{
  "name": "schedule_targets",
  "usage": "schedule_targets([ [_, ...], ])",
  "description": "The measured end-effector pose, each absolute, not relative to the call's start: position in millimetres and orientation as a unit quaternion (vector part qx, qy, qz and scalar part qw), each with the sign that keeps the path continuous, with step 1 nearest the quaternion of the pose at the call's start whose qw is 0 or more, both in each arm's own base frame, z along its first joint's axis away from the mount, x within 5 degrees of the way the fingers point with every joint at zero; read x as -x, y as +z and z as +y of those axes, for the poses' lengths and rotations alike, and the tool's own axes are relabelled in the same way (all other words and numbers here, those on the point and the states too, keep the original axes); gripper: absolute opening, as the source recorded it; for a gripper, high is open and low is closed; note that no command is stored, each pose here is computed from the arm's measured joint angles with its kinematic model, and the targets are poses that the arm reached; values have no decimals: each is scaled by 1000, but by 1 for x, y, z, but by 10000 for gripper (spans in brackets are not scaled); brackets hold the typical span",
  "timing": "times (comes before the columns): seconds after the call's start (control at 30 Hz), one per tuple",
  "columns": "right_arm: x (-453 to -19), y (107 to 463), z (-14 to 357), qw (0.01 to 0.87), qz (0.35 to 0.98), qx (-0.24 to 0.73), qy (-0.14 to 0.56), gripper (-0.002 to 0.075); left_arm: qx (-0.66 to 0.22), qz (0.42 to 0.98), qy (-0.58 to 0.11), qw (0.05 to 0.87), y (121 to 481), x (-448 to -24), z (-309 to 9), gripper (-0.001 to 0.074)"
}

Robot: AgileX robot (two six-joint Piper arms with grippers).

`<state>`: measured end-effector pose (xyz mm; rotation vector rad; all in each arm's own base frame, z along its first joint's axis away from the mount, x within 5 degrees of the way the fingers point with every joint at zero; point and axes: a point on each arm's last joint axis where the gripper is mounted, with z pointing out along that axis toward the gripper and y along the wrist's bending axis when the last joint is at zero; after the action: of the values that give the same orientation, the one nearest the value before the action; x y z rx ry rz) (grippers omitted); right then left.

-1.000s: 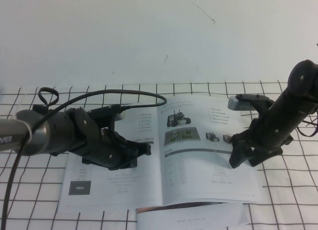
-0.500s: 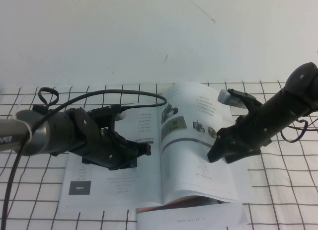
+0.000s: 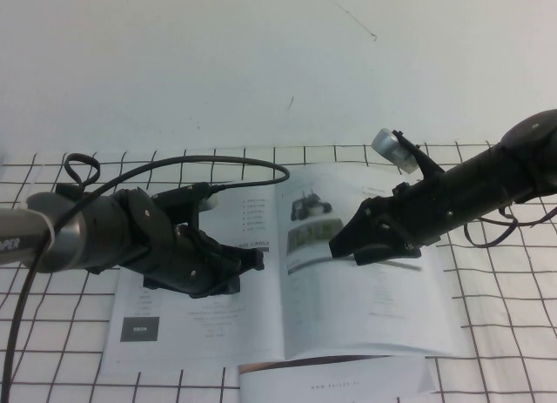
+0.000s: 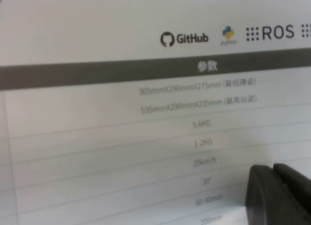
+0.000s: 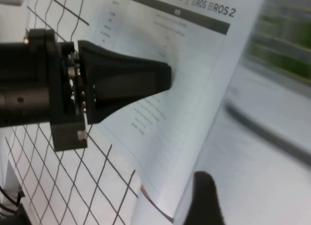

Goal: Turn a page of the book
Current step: Open the closed book

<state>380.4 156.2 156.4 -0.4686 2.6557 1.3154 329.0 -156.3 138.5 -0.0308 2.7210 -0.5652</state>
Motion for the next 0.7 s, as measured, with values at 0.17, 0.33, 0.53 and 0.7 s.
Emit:
schedule_targets([
  [0.17,-380,156,156,67,884,162,433,475,13,963,-201,180,138,-329,-156,-3],
  [0.33,-378,154,152,59,892,177,411,475,13,963,-201,179,138,-329,-156,-3],
  [0.53,-377,172,122,69,927,183,320,472,14,963,-201,179,138,-329,-156,-3],
  [0.7,-374,171,102,44,952,194,230,471,14,963,-201,179,138,-329,-156,-3],
])
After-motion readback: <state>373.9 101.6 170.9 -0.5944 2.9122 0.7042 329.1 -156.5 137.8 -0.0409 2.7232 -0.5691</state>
